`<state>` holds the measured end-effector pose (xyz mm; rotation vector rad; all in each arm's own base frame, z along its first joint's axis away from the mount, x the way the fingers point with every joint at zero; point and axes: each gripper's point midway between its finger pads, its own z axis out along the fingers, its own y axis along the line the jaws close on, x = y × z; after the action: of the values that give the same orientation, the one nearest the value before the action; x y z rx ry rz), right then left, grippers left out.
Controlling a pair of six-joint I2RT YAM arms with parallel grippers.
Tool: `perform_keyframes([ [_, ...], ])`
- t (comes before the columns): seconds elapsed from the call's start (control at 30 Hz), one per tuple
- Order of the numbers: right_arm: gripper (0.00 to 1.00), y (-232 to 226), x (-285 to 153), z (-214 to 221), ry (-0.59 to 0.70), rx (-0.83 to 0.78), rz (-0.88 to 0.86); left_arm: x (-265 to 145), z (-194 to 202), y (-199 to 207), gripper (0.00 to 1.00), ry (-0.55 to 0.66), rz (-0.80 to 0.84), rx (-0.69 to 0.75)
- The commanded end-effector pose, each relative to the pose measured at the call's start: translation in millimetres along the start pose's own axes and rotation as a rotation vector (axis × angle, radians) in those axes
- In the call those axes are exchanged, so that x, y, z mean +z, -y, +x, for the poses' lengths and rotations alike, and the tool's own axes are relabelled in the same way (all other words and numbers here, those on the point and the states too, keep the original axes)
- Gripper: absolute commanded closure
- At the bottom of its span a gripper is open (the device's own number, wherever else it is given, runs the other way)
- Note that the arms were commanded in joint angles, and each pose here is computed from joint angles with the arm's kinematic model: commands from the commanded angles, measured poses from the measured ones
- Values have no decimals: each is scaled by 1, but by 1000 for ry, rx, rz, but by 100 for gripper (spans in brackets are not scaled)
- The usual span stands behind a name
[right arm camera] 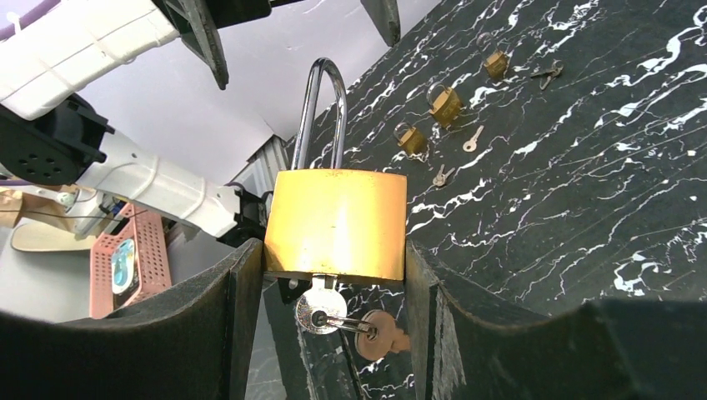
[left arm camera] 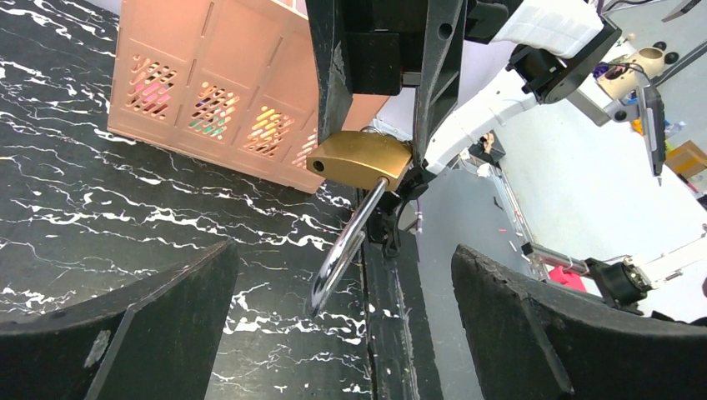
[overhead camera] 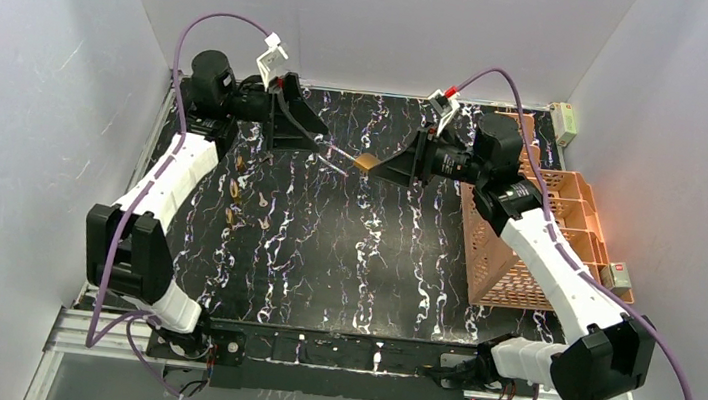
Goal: Lock with the key
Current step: Pick up the lock from the center of the board.
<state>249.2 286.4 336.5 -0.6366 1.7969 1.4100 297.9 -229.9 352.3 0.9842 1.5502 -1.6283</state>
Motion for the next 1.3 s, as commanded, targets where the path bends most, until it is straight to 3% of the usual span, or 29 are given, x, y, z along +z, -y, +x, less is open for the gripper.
perform_keyframes([
  [0.0,100,-45,-7,-49,106,-144,-128,4,-22,13,4,9,22,61],
  [0.1,100,-47,-6,-51,108,-145,-138,10,-21,19,12,-14,55,68],
  [0.33,100,-48,-4,-55,118,-144,-147,15,-12,23,15,-37,85,47],
  [0.67,100,-49,-2,-64,124,-160,-147,17,-8,25,31,-61,113,38],
  [0.83,100,-50,-2,-65,123,-162,-152,16,-5,29,57,-70,124,47],
  [1.0,100,-53,-1,-69,129,-161,-160,16,-8,30,100,-63,119,66],
  [1.2,100,-56,2,-80,144,-171,-174,18,-20,34,100,-21,89,115],
  [1.23,89,-58,2,-83,144,-184,-180,18,-26,35,100,0,74,131],
  [1.27,71,-59,2,-85,145,-200,-185,19,-33,36,100,23,59,145],
])
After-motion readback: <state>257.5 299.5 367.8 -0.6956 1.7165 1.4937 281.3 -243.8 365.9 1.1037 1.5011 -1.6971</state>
